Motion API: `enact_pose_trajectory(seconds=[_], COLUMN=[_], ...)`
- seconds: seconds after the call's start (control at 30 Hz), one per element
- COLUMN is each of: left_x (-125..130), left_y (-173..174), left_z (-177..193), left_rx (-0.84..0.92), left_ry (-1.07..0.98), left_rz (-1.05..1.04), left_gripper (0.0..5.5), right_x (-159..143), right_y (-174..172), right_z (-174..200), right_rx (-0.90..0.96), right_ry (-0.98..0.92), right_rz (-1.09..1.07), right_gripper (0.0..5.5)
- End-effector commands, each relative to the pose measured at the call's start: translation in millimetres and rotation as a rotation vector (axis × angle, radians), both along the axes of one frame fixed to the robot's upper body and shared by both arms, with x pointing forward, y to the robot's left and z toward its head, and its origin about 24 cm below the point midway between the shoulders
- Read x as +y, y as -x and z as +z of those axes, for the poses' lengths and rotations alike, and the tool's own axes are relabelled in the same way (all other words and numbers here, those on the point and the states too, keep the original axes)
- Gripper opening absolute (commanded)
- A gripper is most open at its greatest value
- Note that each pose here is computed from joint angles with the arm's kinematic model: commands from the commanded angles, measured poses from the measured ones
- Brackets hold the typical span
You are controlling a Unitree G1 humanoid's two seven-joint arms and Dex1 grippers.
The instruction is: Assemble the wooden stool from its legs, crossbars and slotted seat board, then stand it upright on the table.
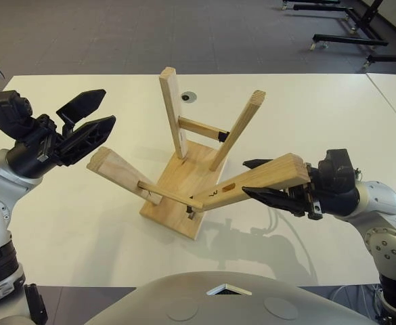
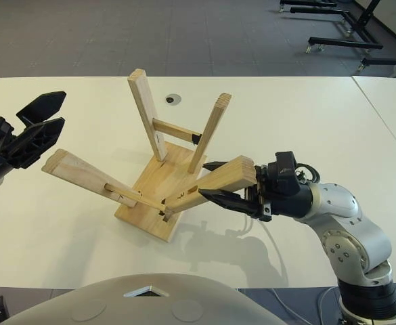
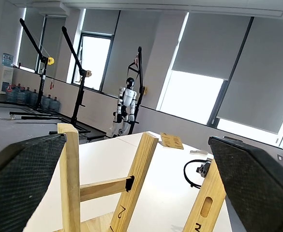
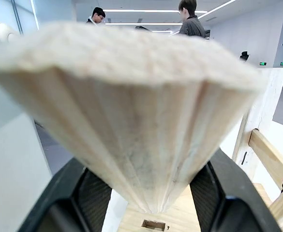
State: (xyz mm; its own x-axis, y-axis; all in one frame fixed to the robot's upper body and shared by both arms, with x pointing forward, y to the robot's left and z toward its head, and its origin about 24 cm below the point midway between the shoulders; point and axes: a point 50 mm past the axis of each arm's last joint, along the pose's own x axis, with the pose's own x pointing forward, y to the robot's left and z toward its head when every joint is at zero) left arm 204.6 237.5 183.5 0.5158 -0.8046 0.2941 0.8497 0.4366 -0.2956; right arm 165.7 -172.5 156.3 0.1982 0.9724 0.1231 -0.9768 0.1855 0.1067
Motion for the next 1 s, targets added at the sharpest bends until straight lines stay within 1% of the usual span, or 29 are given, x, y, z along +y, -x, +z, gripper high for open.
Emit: enact_pose_trajectory(seconds=[0.03,0.1,0.2,0.33,0.43,0.53,0.6,0.67,0.83,1.0], left_x=[-1.9,-6.2,-13.4,-21.2,-29.9,-39.9,-54.5,-63.8,-68.6,-69.6], left_y=[8.9,17.3,30.6,37.4,37.3,35.6,39.1,44.5,56.4,60.6], left_z=[-1.1,-2.2,-3.6,-10.5,-12.6,-12.7,-14.1,-15.6,-18.9,-21.2], left_rx=[-0.015,-0.02,-0.021,-0.006,-0.008,-0.021,-0.022,-0.017,-0.006,-0.003], left_ry=[0.006,0.016,0.031,0.053,0.068,0.098,0.128,0.152,0.163,0.165], left_rz=[0.041,0.066,0.105,0.144,0.146,0.147,0.146,0.154,0.207,0.232], left_gripper=[5.4,5.4,5.4,5.4,5.4,5.4,5.4,5.4,5.4,5.4], right_x=[-4.2,-7.0,-2.0,7.0,6.0,3.5,2.3,1.5,-2.8,-4.4], right_y=[7.7,10.0,12.1,4.3,-4.7,-5.9,-4.4,-1.5,1.9,-12.5], right_z=[3.0,6.3,14.9,19.7,15.9,10.7,7.5,3.4,-0.6,5.1], right_rx=[0.025,0.033,0.019,-0.008,-0.012,-0.002,0.009,0.027,0.057,0.021], right_ry=[0.05,0.075,0.096,0.112,0.112,0.136,0.168,0.185,0.193,0.237], right_rz=[-0.008,-0.012,0.025,0.042,0.008,-0.008,-0.003,0.007,0.018,-0.026], right_gripper=[2.05,2.05,2.05,2.05,2.05,2.05,2.05,2.05,2.05,2.05])
